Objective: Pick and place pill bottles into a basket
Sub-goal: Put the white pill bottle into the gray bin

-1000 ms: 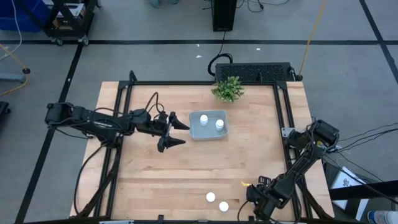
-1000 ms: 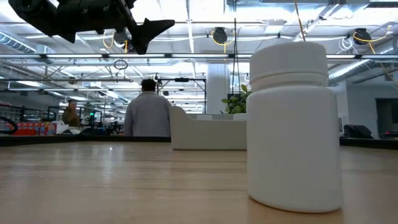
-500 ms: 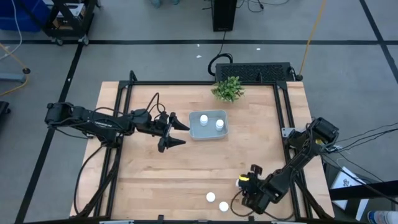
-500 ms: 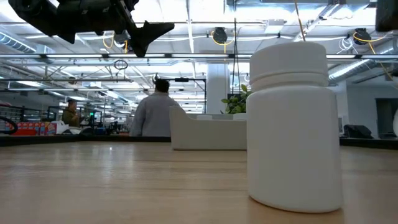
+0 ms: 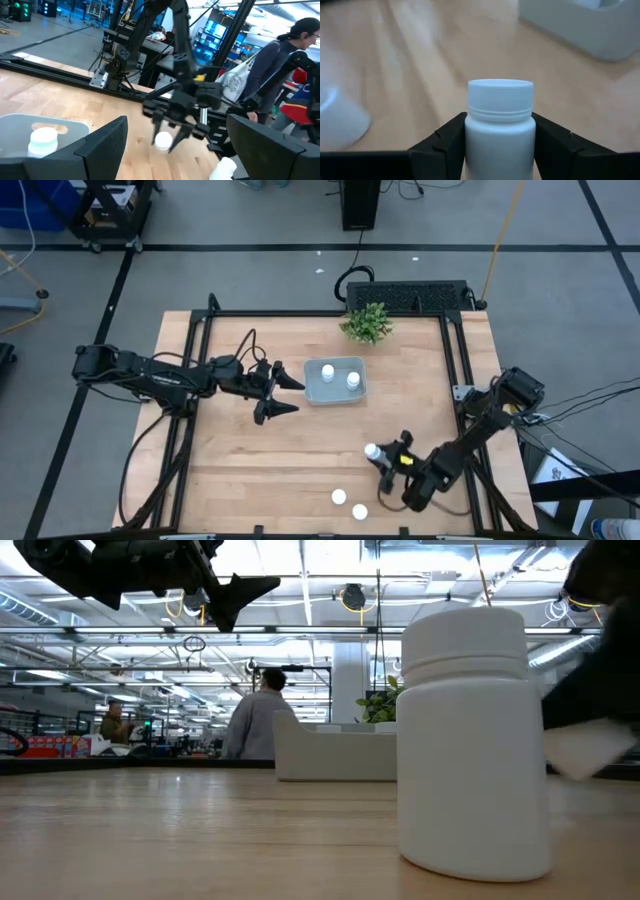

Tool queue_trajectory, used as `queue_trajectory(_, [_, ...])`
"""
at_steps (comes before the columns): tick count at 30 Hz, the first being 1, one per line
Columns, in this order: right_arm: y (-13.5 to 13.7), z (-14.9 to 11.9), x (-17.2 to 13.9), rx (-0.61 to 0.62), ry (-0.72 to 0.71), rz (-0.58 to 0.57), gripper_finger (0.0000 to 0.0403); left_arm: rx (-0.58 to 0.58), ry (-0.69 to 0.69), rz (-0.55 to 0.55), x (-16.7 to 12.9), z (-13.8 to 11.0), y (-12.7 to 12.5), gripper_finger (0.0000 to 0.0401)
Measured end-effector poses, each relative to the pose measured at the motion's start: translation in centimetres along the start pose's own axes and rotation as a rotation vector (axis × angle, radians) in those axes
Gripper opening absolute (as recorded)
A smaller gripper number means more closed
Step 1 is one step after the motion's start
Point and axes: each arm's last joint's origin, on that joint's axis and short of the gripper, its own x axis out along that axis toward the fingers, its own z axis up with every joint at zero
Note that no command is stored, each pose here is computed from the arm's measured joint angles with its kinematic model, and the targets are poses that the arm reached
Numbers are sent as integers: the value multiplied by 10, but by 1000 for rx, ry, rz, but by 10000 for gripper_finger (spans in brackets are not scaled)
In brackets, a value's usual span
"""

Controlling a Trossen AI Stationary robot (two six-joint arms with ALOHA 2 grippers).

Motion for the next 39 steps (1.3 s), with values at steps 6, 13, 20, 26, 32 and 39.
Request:
queue_trajectory(6, [-21, -9, 7, -44, -158, 75, 176, 8, 0, 0, 0, 0, 0, 347])
queue_trajectory(13, [-39, -11, 16, -69, -237, -2, 180, 21, 6, 3, 0, -1, 0, 347])
queue_trajectory(20, [-44, -18, 40, -25, -274, -69, 181, 24, 7, 3, 0, -1, 0, 347])
queue_trajectory(26, [-42, -21, 51, 40, -312, -52, 177, 33, 22, 8, 0, -2, 1, 347])
queue_trajectory(32, [-47, -28, 64, 120, -319, -63, 183, 37, 29, 11, 0, -3, 1, 347])
queue_trajectory(39, [-46, -29, 67, 74, -272, -6, 197, 28, 57, 20, 0, -6, 2, 347])
